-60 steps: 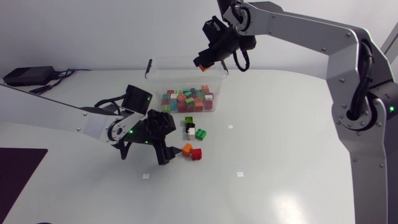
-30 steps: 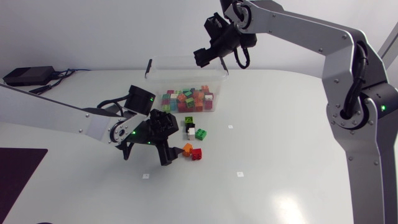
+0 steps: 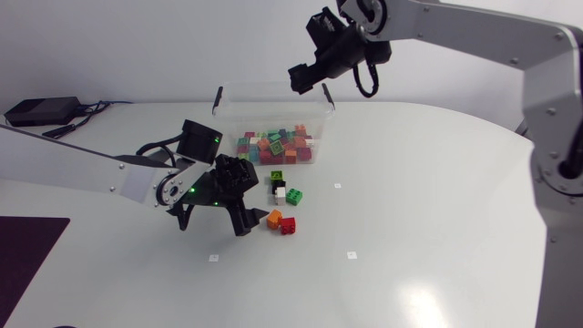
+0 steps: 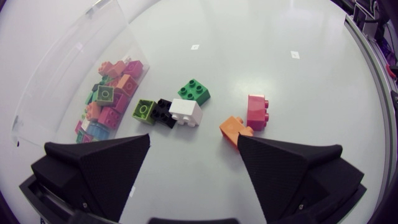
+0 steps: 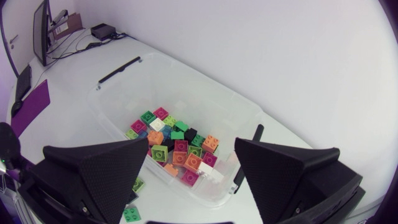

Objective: Place the duplo bricks in the container

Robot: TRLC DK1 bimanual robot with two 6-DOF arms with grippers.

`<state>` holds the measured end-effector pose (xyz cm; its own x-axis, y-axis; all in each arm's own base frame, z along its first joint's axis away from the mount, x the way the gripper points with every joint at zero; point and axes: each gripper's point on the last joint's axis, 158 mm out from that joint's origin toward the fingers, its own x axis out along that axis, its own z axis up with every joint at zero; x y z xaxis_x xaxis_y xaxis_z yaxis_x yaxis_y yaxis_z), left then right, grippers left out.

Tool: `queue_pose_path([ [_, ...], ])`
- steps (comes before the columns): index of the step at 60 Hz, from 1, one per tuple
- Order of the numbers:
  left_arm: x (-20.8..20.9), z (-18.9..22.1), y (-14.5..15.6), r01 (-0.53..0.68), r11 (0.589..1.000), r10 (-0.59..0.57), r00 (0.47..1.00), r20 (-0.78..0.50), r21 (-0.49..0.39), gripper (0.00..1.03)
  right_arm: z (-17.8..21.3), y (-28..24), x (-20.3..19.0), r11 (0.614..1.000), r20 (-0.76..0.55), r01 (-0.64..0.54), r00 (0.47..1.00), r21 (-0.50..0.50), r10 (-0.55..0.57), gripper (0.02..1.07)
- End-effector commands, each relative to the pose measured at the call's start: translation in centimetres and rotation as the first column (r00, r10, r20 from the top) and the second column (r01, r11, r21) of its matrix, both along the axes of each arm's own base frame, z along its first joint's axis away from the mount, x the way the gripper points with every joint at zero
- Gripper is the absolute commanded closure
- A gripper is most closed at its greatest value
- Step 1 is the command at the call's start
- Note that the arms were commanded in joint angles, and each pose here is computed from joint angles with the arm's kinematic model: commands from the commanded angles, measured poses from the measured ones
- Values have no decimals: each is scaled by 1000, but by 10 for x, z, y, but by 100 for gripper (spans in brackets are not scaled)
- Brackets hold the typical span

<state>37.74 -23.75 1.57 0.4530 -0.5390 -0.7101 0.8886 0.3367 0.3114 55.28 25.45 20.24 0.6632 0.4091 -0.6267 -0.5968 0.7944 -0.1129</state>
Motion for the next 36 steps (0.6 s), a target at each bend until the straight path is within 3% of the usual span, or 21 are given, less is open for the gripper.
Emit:
queue_pose_path([
  [1, -4, -10, -3, 7, 1000, -7, 1000, -27, 8, 5, 28, 0, -23, 1000, 37, -14, 999, 26, 13, 7],
  [19, -32, -25, -10, 62, 997, -58, 992, -112, 39, 5, 21, -22, -73, 999, 26, -23, 999, 23, 23, 7],
  [36, -44, -45, -23, 98, 994, -89, 984, -157, 50, 5, -19, -36, -105, 1000, -24, -26, 999, 6, 26, 7],
])
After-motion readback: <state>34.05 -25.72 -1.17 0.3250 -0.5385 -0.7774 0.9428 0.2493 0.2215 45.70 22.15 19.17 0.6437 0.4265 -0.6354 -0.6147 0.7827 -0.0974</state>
